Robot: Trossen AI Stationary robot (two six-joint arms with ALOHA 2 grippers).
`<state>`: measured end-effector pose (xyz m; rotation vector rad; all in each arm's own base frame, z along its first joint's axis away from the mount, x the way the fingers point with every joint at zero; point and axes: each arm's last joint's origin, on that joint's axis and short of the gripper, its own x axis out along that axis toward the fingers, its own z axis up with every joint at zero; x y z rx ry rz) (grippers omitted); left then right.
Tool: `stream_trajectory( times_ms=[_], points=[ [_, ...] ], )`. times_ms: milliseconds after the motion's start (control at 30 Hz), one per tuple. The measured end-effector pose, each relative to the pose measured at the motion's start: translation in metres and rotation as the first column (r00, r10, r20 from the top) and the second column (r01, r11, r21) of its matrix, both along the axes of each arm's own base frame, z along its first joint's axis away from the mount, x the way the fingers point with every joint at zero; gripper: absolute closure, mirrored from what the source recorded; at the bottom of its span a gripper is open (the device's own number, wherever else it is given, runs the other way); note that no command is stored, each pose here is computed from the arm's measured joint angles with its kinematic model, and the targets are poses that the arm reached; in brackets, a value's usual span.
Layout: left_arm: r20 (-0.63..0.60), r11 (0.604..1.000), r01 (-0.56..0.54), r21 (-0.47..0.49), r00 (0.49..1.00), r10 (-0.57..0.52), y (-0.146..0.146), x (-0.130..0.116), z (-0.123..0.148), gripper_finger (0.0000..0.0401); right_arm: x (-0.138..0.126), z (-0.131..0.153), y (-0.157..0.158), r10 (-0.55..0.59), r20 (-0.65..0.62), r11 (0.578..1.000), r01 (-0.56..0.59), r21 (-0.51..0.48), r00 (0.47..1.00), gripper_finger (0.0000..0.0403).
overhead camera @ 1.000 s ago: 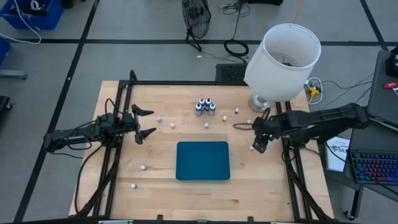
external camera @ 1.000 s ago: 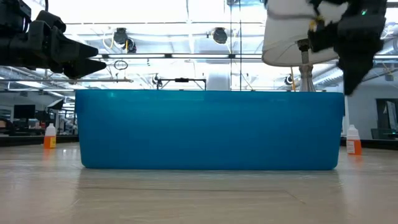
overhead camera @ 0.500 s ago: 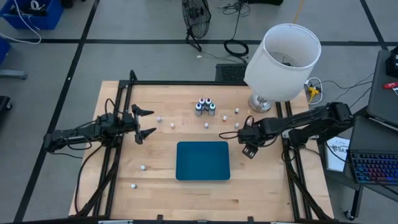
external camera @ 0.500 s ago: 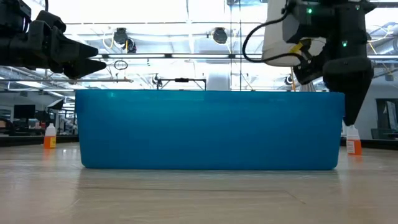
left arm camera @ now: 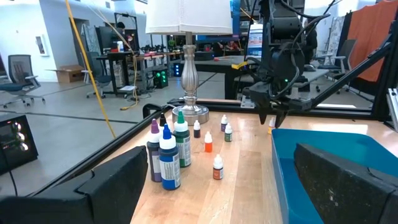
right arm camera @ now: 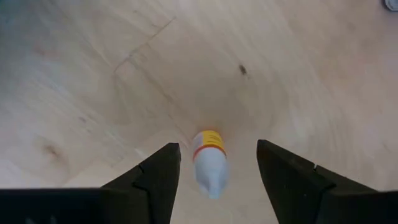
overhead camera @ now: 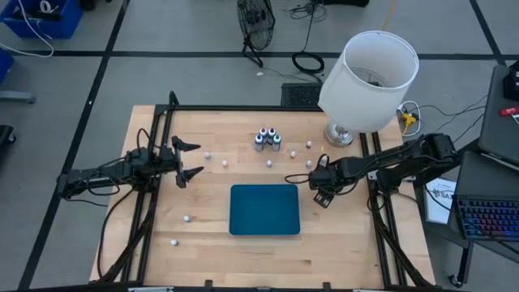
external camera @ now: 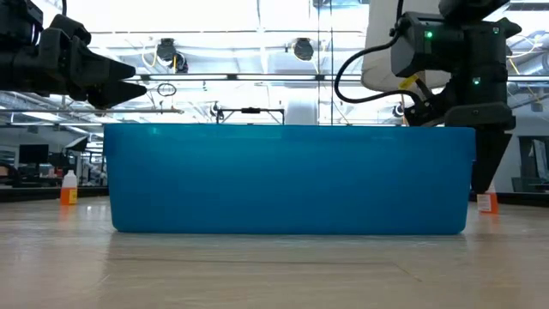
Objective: Pick & Place food coloring
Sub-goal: Put the yellow food coloring bottle into the bin
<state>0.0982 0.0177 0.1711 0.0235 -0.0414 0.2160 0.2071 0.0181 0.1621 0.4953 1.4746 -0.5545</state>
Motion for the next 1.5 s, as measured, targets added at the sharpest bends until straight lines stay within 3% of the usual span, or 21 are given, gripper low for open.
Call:
stream_trajectory(
  times_ms=[300,667,867,1033,1300,1500],
  points=[
    [0.0,1.0,0.0,0.0,1.0,0.0,0.0,0.0,0.0,0.0002,-0.001,0.0,0.001,0.0,-0.01,1.0,0.0,0.02,1.0,0.0218],
    [0.0,1.0,0.0,0.0,1.0,0.0,0.0,0.0,0.0,0.0002,-0.001,0.0,0.001,0.008,-0.009,1.0,-0.008,0.021,1.0,0.0289],
    [0.0,1.0,0.0,0.0,1.0,0.0,0.0,0.0,0.0,0.0002,0.001,0.0,0.003,0.075,0.008,0.997,-0.075,0.021,0.997,0.0357],
    [0.0,1.0,0.0,0.0,1.0,0.0,0.0,0.0,0.0,0.0002,0.007,0.001,0.014,0.15,0.094,0.988,-0.153,0.021,0.984,0.0359],
    [0.0,1.0,0.0,0.0,1.0,0.0,0.0,0.0,0.0,0.0002,0.018,0.033,0.044,0.242,0.301,0.968,-0.25,-0.012,0.922,0.0359],
    [0.0,1.0,0.0,0.0,1.0,0.0,0.0,0.0,0.0,0.0002,0.039,0.095,0.067,0.392,0.486,0.919,-0.357,-0.169,0.781,0.0359]
  ],
)
